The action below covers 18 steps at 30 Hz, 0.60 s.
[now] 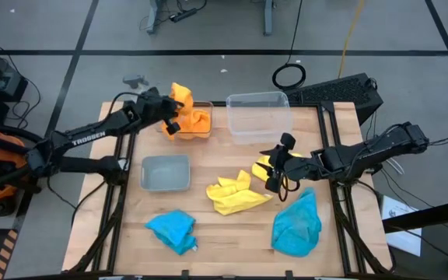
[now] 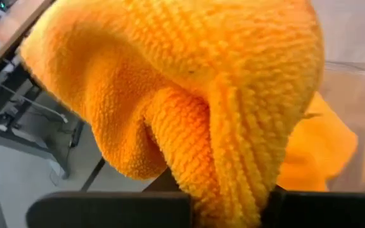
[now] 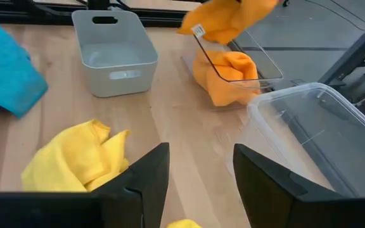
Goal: Sort microfiber towel by color & place in baskets
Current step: Put the bottom orange towel into the left transparent bin
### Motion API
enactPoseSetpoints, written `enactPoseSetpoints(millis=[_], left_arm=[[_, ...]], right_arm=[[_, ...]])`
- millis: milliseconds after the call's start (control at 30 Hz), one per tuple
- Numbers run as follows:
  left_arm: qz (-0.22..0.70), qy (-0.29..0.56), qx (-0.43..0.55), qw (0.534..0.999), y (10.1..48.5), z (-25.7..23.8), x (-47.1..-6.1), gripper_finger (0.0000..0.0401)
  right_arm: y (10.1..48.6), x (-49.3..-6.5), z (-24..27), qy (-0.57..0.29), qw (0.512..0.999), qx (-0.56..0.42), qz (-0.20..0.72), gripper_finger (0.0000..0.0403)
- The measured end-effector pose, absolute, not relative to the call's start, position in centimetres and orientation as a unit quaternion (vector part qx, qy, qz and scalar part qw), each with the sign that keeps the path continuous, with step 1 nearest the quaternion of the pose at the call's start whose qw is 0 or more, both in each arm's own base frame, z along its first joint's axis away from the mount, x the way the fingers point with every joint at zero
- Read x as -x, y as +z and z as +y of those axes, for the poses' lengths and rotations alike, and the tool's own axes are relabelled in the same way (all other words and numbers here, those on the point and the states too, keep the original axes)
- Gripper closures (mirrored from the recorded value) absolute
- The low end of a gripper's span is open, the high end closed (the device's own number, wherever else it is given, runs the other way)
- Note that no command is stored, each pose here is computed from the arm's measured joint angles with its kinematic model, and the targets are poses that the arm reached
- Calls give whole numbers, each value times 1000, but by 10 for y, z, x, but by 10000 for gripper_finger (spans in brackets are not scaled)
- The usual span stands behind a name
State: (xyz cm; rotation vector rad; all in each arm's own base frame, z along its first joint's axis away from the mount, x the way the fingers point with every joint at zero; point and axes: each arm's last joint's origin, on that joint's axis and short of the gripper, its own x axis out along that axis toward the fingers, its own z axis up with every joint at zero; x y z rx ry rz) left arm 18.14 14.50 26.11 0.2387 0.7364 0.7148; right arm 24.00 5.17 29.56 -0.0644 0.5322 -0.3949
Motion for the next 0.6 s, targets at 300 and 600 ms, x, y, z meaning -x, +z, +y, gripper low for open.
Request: enactPoseSetpoints(millis=[300, 600], left_arm=[[406, 327, -78, 850, 233, 170, -184, 365], [454, 300, -80, 835, 214, 176, -188, 255]], right_arm=[[297, -241, 52, -195, 947, 30, 256, 243], [296, -241, 52, -195, 946, 30, 256, 243]])
